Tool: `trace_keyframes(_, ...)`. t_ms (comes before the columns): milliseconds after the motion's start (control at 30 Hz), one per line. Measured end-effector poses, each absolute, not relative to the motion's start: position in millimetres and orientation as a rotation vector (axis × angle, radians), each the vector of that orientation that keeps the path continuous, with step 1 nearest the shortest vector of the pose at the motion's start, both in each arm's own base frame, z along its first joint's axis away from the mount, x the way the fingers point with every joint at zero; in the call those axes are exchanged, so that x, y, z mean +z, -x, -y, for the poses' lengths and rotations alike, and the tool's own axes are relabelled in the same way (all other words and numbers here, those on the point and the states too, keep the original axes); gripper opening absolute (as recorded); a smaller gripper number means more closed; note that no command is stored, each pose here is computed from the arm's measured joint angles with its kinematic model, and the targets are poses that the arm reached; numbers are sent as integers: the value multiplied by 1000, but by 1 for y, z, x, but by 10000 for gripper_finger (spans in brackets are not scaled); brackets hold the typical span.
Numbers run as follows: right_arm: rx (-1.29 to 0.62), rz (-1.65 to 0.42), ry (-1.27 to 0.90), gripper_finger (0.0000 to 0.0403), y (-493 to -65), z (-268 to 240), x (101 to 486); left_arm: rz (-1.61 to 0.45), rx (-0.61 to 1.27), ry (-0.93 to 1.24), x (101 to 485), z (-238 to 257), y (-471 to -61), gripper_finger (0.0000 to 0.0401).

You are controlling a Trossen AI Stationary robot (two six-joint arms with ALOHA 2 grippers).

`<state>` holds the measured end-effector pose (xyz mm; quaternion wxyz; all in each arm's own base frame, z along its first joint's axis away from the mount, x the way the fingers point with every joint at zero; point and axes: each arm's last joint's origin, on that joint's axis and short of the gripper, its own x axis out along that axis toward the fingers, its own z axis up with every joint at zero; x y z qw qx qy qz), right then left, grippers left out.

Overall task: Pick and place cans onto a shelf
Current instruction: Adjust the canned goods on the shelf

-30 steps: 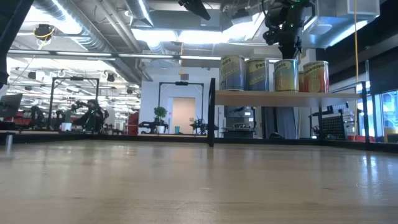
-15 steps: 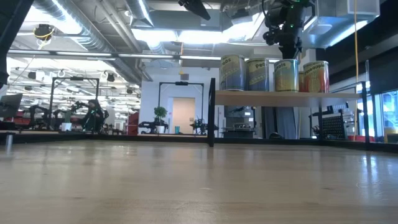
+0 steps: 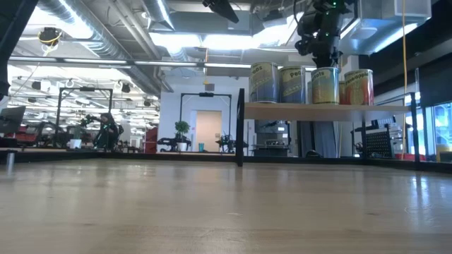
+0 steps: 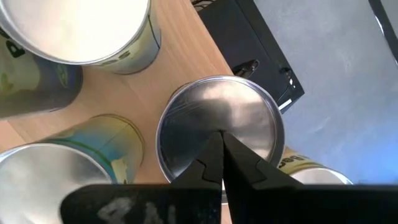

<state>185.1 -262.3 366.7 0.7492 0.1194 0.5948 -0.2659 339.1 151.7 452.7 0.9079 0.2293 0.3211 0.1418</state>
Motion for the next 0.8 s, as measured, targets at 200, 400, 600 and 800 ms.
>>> trace_keyframes(200,-522,-1276,-252,3,-187,262,366,-665,291,-483,453,-152,-339,25)
trace_keyframes(400,-493,-1257,-250,3,-189,262,366,-665,291,-483,453,-152,-339,25)
trace_keyframes(600,-495,-1251,-237,3,-189,262,367,-665,291,-483,453,-152,-339,25)
trace_keyframes(800,-504,-1235,-223,3,-185,256,374,-665,291,-483,453,-152,-339,25)
